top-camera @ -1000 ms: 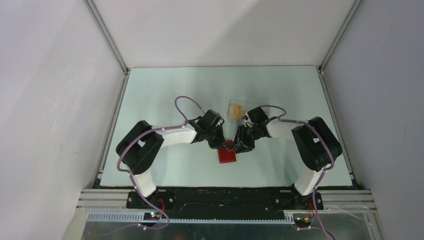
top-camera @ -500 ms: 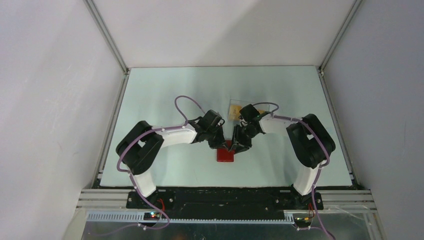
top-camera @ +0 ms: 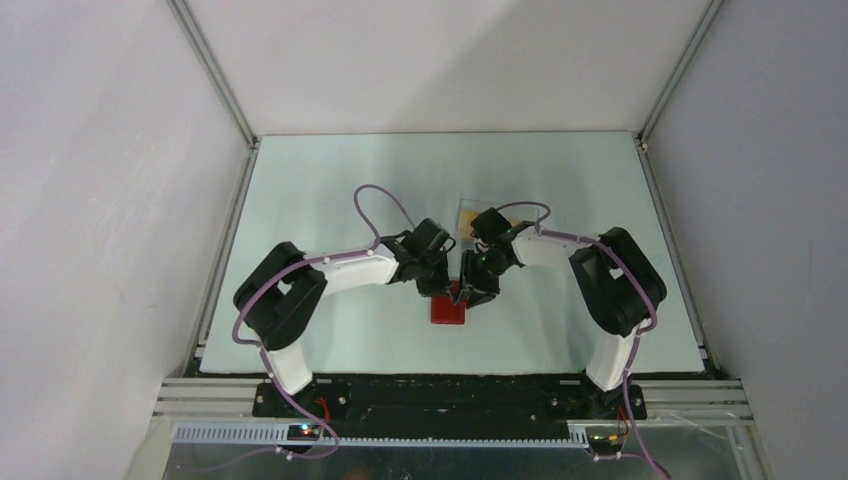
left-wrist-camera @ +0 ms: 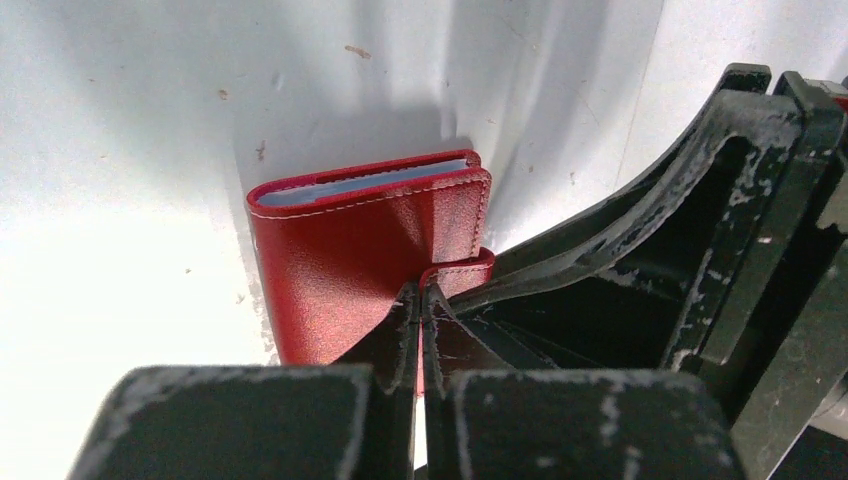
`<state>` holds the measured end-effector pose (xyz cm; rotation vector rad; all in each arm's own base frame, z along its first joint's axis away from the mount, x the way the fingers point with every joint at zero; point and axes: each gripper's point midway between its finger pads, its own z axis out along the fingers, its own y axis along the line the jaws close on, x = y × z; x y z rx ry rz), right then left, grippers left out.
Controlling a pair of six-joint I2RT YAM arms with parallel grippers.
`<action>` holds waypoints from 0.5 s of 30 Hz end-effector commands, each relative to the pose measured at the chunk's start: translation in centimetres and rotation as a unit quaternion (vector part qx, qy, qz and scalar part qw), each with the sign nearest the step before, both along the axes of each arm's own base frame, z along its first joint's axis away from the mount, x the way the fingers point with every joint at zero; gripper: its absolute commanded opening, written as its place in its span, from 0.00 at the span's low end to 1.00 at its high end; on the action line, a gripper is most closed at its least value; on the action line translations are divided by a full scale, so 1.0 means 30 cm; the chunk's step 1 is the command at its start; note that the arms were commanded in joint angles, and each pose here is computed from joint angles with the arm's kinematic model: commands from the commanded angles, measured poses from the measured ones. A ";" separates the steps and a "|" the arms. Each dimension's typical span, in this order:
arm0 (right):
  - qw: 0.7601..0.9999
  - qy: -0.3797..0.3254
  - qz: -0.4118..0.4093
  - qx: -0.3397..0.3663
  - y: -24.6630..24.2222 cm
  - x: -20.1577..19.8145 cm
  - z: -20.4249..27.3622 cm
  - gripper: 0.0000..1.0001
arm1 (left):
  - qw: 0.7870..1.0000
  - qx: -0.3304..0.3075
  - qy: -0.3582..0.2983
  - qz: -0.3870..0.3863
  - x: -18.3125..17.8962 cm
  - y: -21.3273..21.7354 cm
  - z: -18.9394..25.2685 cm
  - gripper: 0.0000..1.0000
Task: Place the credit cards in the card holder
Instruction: Close the card holder at the center of the board.
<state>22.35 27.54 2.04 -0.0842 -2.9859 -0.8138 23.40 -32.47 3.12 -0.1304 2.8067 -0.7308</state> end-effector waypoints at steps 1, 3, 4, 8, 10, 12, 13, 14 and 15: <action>0.998 -0.056 0.013 -0.026 -0.004 0.027 -0.012 0.43 | 0.998 0.051 -0.021 -0.025 -0.006 0.037 0.024 0.00; 0.998 -0.061 0.012 -0.020 -0.003 0.029 0.010 0.46 | 0.998 0.054 -0.027 -0.030 0.002 0.036 0.035 0.00; 0.998 -0.062 0.010 -0.017 -0.004 0.032 0.018 0.47 | 0.998 0.055 -0.029 -0.033 0.004 0.036 0.036 0.00; 0.998 -0.065 0.000 -0.004 -0.009 0.036 0.037 0.53 | 0.997 0.066 -0.026 -0.037 -0.001 0.047 0.022 0.00; 0.998 -0.065 -0.007 0.003 -0.012 0.042 0.038 0.54 | 0.996 0.072 -0.025 -0.040 -0.006 0.050 0.012 0.00; 0.998 -0.060 -0.014 0.012 -0.014 0.043 0.032 0.53 | 0.996 0.075 -0.022 -0.041 -0.010 0.050 0.003 0.00; 0.998 -0.053 -0.019 0.013 -0.018 0.040 0.024 0.52 | 0.996 0.076 -0.021 -0.040 -0.011 0.050 0.000 0.00; 0.998 -0.052 -0.021 0.018 -0.015 0.044 0.022 0.51 | 0.996 0.078 -0.020 -0.041 -0.014 0.048 -0.005 0.00; 0.998 -0.046 -0.024 0.017 -0.022 0.044 0.010 0.51 | 0.996 0.079 -0.021 -0.041 -0.015 0.047 -0.006 0.00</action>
